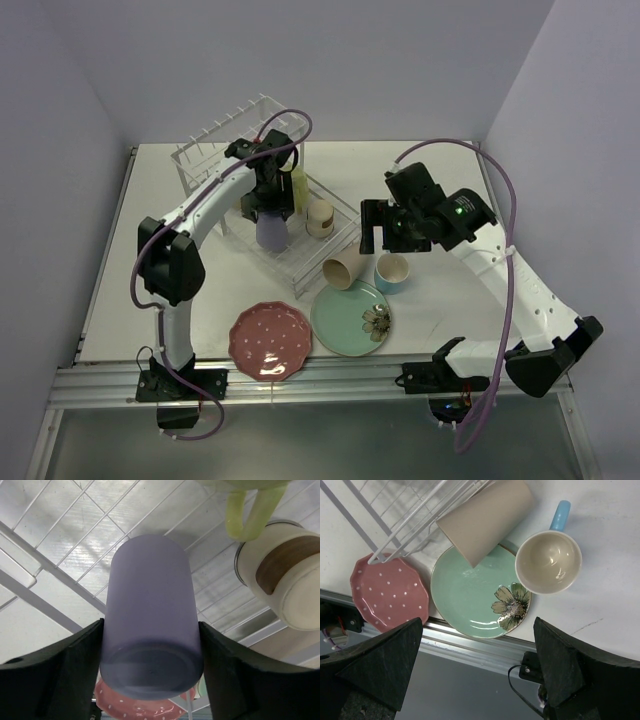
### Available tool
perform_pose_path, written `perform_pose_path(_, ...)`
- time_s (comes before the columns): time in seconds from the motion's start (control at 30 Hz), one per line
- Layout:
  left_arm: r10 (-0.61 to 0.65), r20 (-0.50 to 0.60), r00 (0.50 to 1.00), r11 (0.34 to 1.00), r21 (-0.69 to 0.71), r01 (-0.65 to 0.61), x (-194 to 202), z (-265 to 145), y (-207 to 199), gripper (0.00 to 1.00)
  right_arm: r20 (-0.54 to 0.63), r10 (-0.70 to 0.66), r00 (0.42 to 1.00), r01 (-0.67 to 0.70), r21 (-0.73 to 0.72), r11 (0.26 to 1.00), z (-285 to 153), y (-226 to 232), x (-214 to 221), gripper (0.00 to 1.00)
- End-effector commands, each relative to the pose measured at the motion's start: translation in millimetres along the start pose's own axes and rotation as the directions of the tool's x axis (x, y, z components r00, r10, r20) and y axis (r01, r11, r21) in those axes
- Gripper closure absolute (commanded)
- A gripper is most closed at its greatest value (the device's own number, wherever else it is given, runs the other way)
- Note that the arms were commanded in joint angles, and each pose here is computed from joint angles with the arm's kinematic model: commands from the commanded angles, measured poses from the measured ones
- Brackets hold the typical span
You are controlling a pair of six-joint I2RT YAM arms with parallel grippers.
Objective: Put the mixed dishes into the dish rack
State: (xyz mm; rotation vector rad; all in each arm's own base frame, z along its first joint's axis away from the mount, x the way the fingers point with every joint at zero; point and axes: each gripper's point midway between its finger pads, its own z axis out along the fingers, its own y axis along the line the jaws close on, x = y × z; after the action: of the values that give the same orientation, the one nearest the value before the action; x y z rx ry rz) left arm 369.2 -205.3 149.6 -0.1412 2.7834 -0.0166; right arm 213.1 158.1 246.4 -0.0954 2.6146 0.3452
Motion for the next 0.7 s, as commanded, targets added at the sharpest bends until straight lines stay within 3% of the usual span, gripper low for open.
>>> perform_pose_path(0.0, -0.058, 0.058, 0.997, 0.998, 0.006, 0.058, -10.1, -18.0, 8.3, 0.18, 0.024, -0.017, 1.000, 0.017, -0.004, 1.000, 6.1, 2.6, -3.3, 0.01)
perform_pose_path(0.2, -0.071, 0.096, 0.993, 0.997, 0.026, 0.069, -15.4, -34.2, 2.6, 0.01, 0.008, -0.037, 0.999, 0.037, 0.008, 0.999, 13.9, -0.9, 4.0, 0.00)
perform_pose_path(0.67, -0.102, 0.144, 0.984, 0.991, 0.097, 0.088, -4.0, -82.1, -16.3, 0.01, 0.025, -0.073, 0.997, 0.073, 0.001, 0.997, 12.6, -2.6, 4.3, 0.00)
